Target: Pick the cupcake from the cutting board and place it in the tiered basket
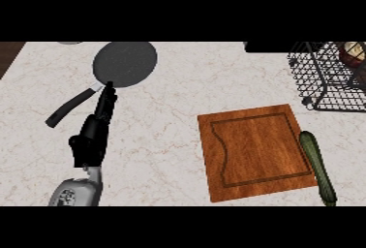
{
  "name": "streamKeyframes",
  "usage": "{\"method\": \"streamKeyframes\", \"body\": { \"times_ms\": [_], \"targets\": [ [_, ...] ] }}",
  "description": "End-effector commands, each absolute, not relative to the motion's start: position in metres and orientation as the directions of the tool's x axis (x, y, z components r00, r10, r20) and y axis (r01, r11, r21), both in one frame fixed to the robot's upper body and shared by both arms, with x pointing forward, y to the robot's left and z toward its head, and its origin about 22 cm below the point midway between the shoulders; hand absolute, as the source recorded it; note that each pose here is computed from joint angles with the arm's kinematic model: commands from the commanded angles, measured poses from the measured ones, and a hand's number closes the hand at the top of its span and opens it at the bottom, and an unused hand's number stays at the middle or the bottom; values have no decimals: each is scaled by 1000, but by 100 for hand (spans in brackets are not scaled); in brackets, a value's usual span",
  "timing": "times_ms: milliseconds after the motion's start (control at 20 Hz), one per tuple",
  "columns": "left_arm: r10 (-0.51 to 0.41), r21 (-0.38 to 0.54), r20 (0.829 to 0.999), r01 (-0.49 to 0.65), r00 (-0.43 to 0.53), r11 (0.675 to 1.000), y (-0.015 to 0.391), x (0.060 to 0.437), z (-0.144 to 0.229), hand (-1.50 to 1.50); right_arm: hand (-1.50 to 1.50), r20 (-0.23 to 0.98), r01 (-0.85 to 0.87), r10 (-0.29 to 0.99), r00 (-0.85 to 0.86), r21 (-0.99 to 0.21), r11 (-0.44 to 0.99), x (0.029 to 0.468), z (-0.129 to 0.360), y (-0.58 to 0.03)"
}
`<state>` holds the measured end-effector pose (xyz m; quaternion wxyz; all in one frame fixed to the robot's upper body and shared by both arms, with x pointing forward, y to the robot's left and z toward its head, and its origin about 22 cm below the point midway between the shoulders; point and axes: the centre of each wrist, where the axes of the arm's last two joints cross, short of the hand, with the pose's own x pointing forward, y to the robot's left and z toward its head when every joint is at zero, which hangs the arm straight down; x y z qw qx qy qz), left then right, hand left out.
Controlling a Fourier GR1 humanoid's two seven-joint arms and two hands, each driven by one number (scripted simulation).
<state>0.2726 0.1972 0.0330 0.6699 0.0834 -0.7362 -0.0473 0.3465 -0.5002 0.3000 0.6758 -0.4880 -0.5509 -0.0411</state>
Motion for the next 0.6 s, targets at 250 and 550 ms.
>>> {"method": "streamKeyframes", "body": {
  "times_ms": [250, 550],
  "targets": [
    [-188, 181, 979, -96, -75, 979, 207, 264, 28, 0, -150, 910, 719, 295, 291, -412, 560, 233, 284, -599],
    [-190, 183, 979, -93, -69, 979, 204, 264, 28, 0, -150, 914, 703, 301, 270, -401, 587, 144, 267, -646]
  ]
}}
